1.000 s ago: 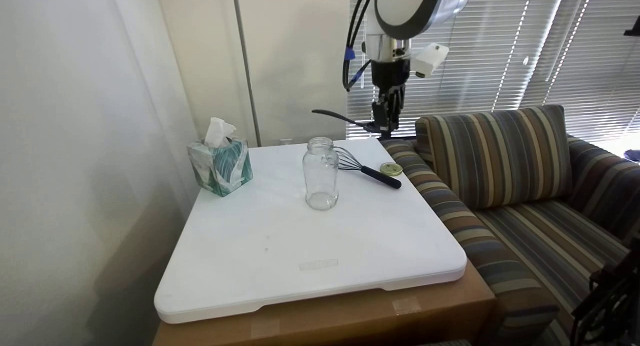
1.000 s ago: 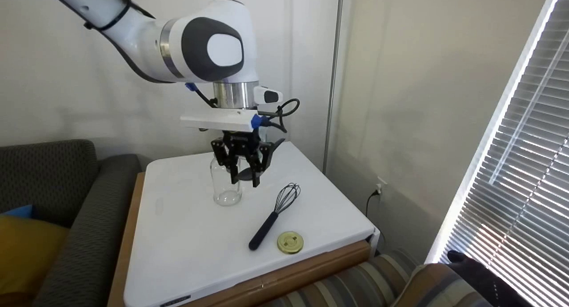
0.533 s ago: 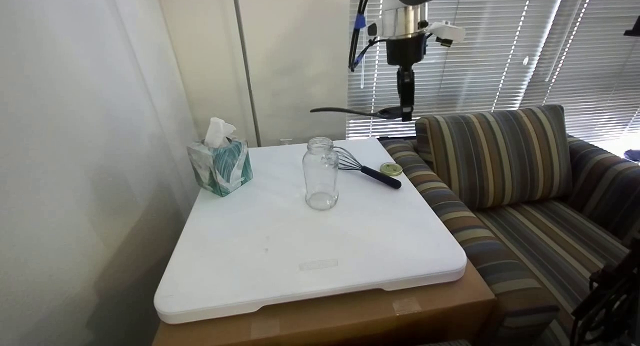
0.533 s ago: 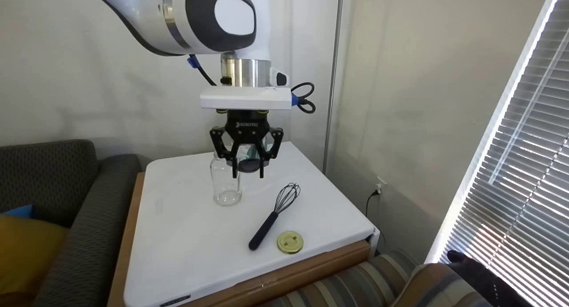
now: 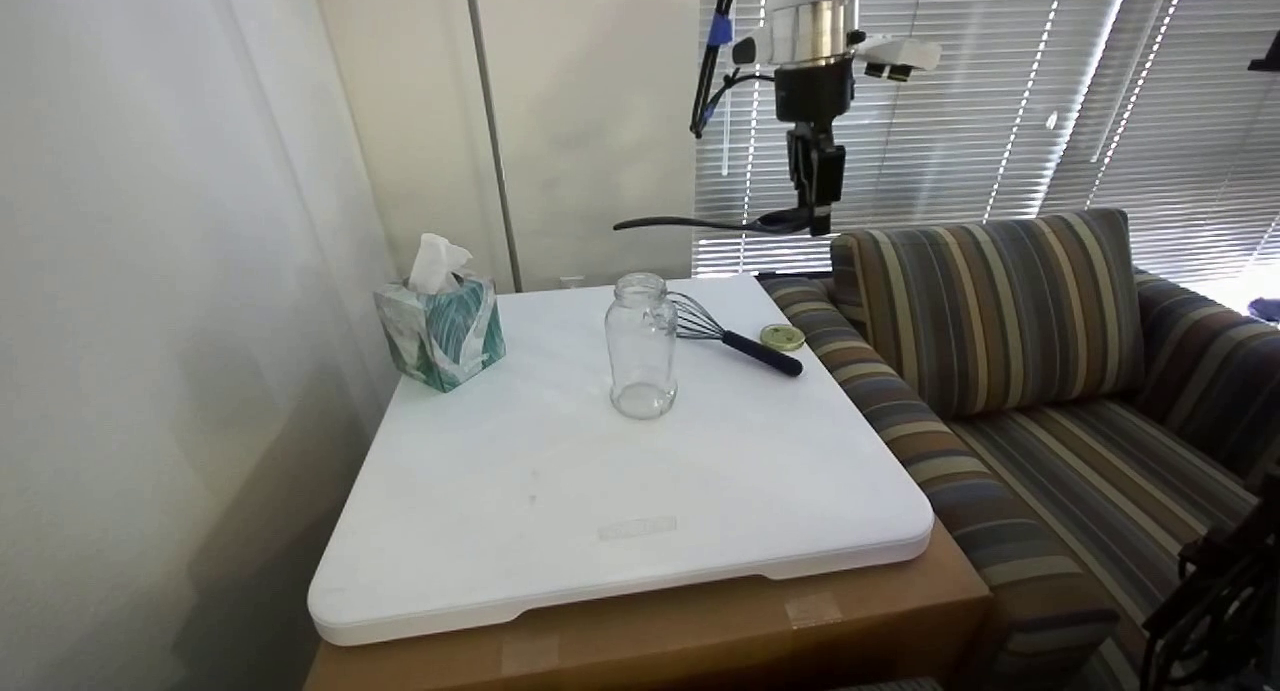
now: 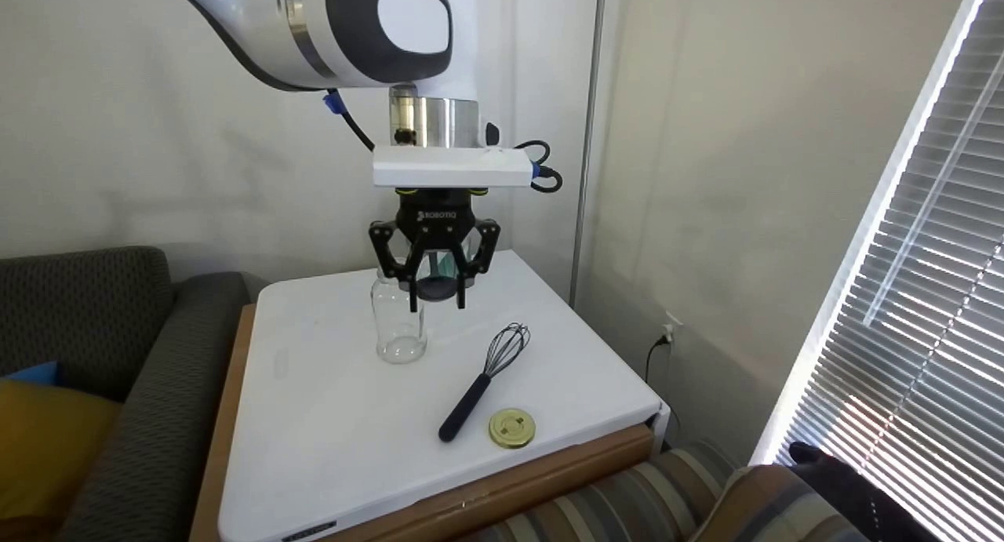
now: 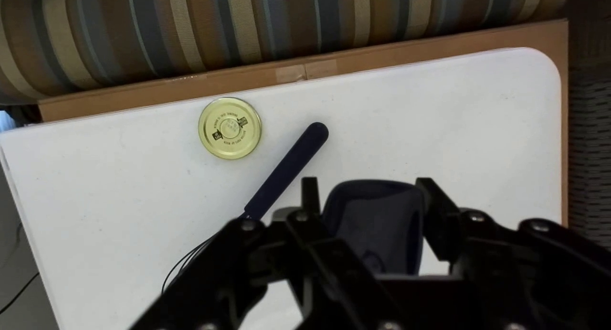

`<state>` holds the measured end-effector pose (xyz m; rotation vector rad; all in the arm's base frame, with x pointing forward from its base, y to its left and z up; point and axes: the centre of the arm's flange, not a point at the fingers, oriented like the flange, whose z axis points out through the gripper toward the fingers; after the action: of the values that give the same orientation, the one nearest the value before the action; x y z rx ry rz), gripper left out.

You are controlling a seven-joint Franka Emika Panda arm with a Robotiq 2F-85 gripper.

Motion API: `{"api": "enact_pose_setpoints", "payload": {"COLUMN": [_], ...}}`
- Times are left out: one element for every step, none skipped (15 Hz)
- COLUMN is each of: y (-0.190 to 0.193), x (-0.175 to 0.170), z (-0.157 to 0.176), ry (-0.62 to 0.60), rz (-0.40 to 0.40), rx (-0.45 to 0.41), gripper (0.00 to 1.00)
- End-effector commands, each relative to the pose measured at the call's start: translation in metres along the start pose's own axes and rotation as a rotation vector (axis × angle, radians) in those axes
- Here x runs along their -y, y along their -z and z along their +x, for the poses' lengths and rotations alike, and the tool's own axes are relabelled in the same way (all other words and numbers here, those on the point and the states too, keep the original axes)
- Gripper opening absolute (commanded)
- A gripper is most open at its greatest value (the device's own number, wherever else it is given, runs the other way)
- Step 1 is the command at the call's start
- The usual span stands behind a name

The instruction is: Move the whisk to the right, remove the spoon from the cup and put it beside the whisk

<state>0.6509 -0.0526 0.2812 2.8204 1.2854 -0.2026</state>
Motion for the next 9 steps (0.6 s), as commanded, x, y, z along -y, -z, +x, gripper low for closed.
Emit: {"api": "enact_pose_setpoints", "payload": {"y": [0.005, 0.01, 0.014, 0.019, 0.023, 0.028, 0.032, 0.034, 0.034], "x": [0.0, -0.002, -0.005, -0.009, -0.012, -0.016, -0.021, -0.025, -0.028], "z": [0.001, 0.004, 0.007, 0.01, 0.013, 0.016, 0.018, 0.019, 0.019], "ry": [0.083, 0.162, 0.207, 0.257, 0.307, 0.36, 0.411, 0.463, 0.511], "rz": [-0.035, -0.049, -0.064, -0.079, -0.097, -0.108, -0.119, -0.129, -0.139], "rx": [0.003, 0.038, 0.056, 0.076, 0.093, 0.108, 0.124, 0.14, 0.165], "gripper": [0.27, 0.27, 0.27, 0.27, 0.27, 0.27, 0.27, 0.27, 0.27]}}
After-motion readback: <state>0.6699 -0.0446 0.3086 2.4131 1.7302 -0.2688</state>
